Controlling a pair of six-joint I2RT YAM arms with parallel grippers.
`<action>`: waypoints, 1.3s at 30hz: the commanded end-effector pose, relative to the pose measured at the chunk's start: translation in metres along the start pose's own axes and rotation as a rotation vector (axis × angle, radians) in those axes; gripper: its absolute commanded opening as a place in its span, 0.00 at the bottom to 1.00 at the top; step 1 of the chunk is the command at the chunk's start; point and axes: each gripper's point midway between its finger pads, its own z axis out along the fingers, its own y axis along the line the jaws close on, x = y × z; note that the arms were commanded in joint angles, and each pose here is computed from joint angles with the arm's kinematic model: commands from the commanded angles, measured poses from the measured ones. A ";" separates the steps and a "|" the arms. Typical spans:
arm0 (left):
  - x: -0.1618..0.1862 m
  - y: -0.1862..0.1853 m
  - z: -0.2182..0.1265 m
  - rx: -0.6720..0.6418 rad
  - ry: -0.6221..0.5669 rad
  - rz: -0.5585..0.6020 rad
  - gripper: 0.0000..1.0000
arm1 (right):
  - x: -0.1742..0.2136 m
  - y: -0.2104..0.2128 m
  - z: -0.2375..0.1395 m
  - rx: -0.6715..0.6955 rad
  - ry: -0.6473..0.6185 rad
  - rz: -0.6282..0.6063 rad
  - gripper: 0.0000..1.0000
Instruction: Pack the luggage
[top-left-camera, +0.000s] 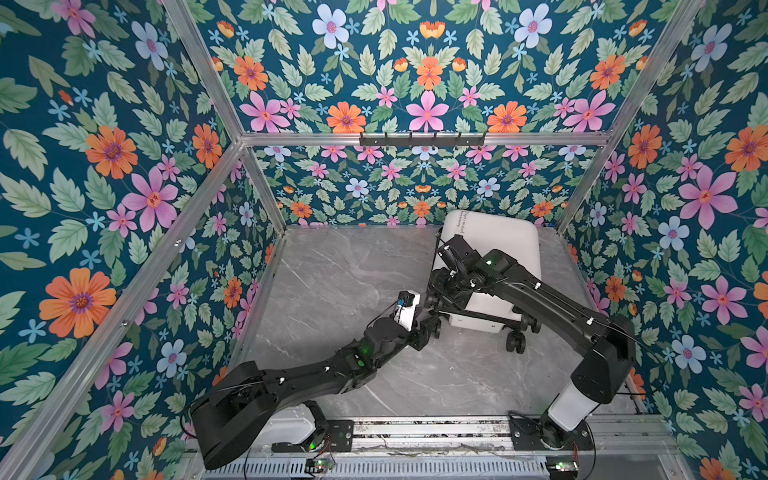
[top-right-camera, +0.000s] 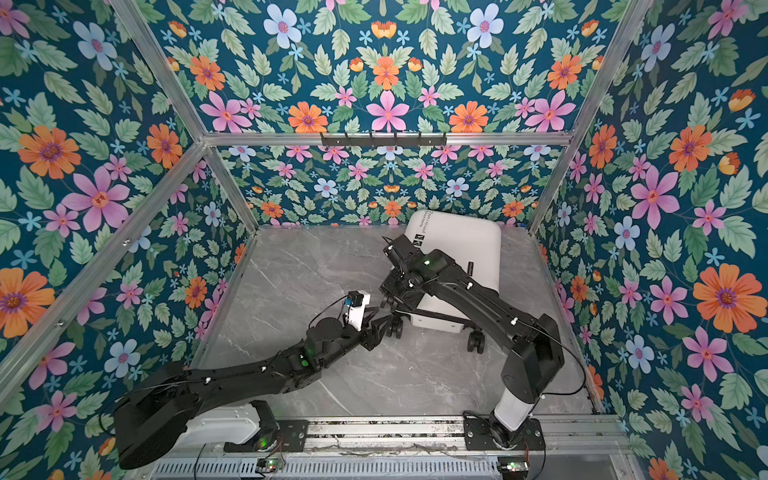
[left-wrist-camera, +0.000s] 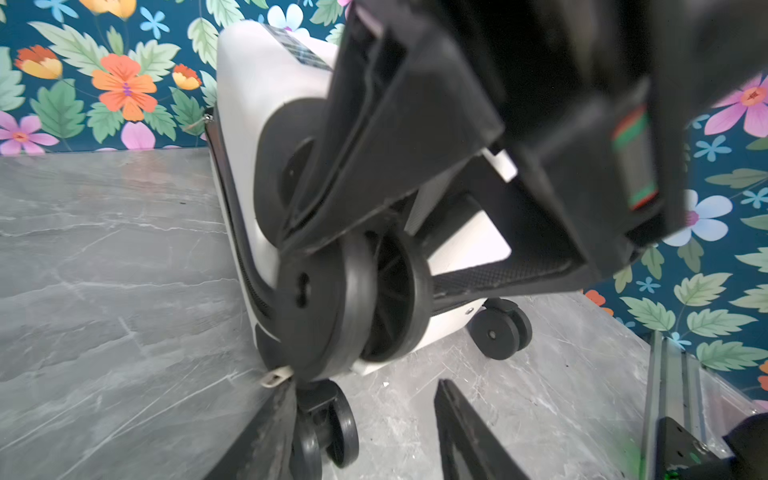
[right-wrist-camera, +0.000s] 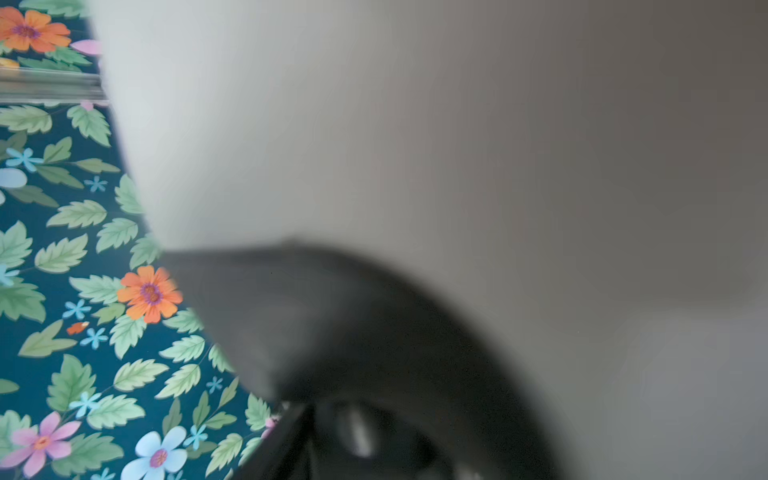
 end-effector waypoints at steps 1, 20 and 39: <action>0.009 0.019 -0.012 -0.112 0.084 -0.005 0.59 | 0.003 -0.005 -0.014 -0.015 -0.014 0.033 0.68; -0.020 -0.002 0.009 -0.085 0.621 0.041 0.99 | -0.002 -0.165 -0.148 0.240 -0.275 -0.066 0.87; -0.009 0.004 0.064 -0.167 0.717 0.012 0.09 | -0.009 -0.209 -0.103 0.184 -0.209 0.069 0.81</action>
